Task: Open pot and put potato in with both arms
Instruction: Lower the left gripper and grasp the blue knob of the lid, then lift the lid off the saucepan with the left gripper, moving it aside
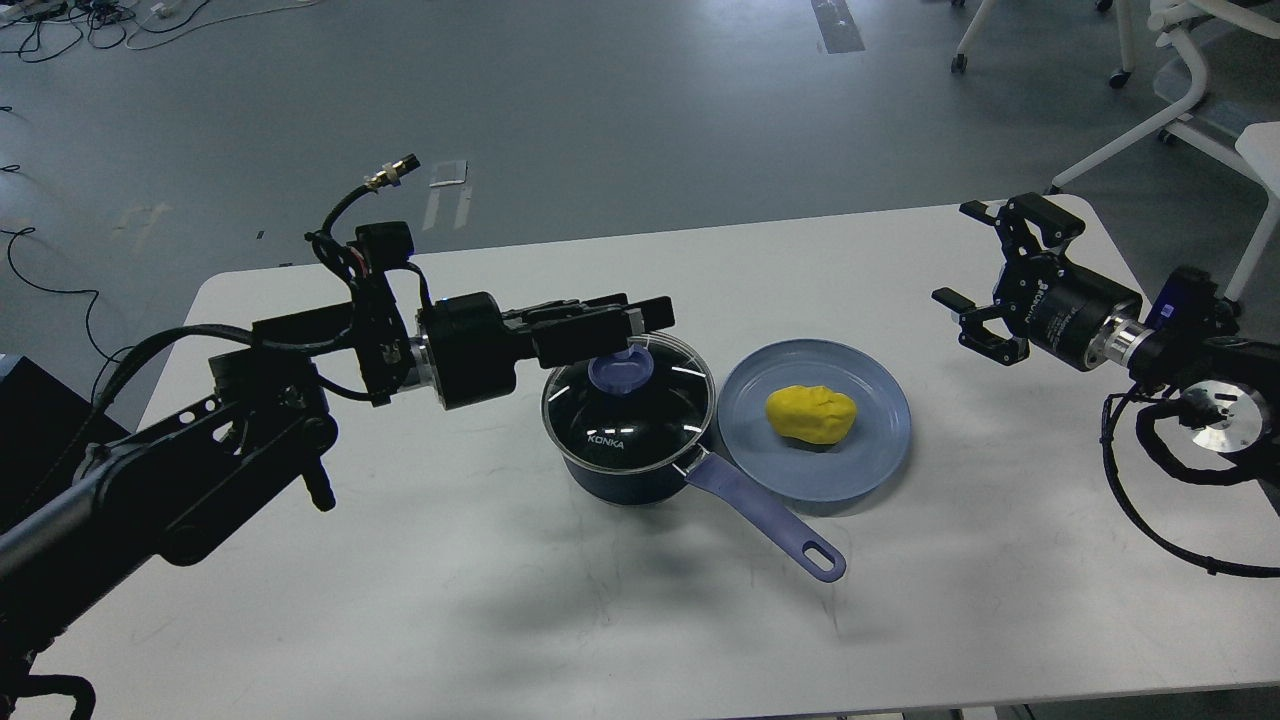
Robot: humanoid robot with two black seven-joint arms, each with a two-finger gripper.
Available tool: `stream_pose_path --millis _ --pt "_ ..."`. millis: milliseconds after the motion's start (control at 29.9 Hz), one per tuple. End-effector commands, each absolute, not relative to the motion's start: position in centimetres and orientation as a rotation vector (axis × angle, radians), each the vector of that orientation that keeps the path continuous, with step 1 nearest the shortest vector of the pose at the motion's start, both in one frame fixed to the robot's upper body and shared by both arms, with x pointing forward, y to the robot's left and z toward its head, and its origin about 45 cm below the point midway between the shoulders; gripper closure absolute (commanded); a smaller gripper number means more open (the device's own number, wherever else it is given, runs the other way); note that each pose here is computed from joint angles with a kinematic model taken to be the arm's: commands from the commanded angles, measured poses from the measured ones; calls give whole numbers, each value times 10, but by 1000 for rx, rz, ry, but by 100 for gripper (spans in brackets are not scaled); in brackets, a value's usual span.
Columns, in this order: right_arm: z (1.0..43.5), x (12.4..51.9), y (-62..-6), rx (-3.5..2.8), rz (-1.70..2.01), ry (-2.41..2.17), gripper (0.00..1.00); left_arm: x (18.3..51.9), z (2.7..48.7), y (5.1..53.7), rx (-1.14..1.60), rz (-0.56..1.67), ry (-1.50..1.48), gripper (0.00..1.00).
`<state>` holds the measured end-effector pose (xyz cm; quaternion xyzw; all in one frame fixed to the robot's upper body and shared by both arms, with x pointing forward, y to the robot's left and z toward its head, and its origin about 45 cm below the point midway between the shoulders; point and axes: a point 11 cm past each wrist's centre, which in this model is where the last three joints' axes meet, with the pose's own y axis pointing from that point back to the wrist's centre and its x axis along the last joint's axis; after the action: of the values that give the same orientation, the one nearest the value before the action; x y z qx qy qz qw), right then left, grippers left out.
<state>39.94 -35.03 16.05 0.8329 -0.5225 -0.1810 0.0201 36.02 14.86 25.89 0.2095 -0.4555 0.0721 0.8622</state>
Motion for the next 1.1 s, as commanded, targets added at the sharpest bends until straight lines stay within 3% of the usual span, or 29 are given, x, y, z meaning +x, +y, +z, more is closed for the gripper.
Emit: stream_pose_path --millis 0,435,870,1070 --pt "159 398 -350 2583 -567 -1619 0 364 246 144 534 96 -1086 2" --pt "158 398 -350 2579 -567 -1617 0 384 196 162 721 59 -1127 2" --pt "160 398 -352 2579 -562 -1625 0 383 191 162 725 56 -1117 3" --pt "160 398 -352 2579 -562 -1625 0 380 187 162 725 51 -1111 9"
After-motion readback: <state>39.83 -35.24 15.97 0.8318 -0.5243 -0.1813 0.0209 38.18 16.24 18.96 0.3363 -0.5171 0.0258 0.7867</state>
